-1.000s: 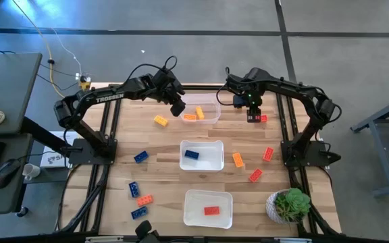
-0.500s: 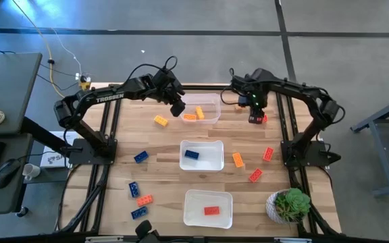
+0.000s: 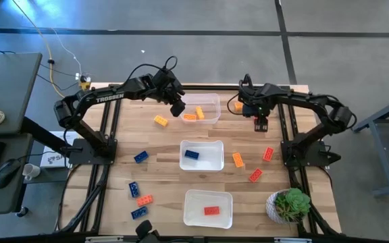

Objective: Sort & place blocks by color
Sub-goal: Put the orange game piece into the bottom white bin

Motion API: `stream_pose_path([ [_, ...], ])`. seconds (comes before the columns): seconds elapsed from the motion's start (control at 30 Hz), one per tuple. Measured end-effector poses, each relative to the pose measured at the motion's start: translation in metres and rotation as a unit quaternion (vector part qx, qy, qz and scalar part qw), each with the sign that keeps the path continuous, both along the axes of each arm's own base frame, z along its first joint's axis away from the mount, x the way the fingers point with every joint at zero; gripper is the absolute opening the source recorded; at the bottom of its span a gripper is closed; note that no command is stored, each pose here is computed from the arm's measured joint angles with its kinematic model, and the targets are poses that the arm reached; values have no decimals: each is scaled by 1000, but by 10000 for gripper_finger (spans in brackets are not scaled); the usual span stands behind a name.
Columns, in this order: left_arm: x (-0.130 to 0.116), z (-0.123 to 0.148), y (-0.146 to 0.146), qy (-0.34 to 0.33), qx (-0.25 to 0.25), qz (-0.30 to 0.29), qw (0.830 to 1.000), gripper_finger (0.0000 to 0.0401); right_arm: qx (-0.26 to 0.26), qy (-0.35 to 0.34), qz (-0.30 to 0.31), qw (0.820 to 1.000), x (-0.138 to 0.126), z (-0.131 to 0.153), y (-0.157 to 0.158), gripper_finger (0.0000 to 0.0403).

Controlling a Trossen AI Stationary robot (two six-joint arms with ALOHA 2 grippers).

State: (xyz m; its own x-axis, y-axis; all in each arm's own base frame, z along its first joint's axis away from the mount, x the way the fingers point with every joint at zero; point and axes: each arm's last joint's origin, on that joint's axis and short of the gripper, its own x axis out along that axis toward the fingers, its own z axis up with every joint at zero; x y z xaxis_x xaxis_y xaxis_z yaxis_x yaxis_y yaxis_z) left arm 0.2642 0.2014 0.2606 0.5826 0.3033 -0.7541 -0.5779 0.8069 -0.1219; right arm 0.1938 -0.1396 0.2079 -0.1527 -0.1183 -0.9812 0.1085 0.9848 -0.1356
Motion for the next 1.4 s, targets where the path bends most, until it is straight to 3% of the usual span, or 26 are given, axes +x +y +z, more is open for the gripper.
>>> stream_pose_path([
  [0.27,0,0,0,0,0,0,1000,209,3,41,72,997,-6,-18,2,206],
  [0.4,0,0,0,0,0,-1,1000,209,-18,26,88,996,-2,-21,-1,215],
  [0.53,0,0,0,0,0,-1,1000,207,-28,7,87,996,2,-22,-4,216],
  [0.67,0,0,0,0,0,-1,1000,209,3,2,85,996,5,-29,-4,216],
  [0.9,0,0,0,0,0,-1,1000,207,-23,45,76,996,13,-51,-13,217],
  [1.4,0,0,0,0,0,-1,1000,208,13,96,22,995,12,-80,-20,207],
])
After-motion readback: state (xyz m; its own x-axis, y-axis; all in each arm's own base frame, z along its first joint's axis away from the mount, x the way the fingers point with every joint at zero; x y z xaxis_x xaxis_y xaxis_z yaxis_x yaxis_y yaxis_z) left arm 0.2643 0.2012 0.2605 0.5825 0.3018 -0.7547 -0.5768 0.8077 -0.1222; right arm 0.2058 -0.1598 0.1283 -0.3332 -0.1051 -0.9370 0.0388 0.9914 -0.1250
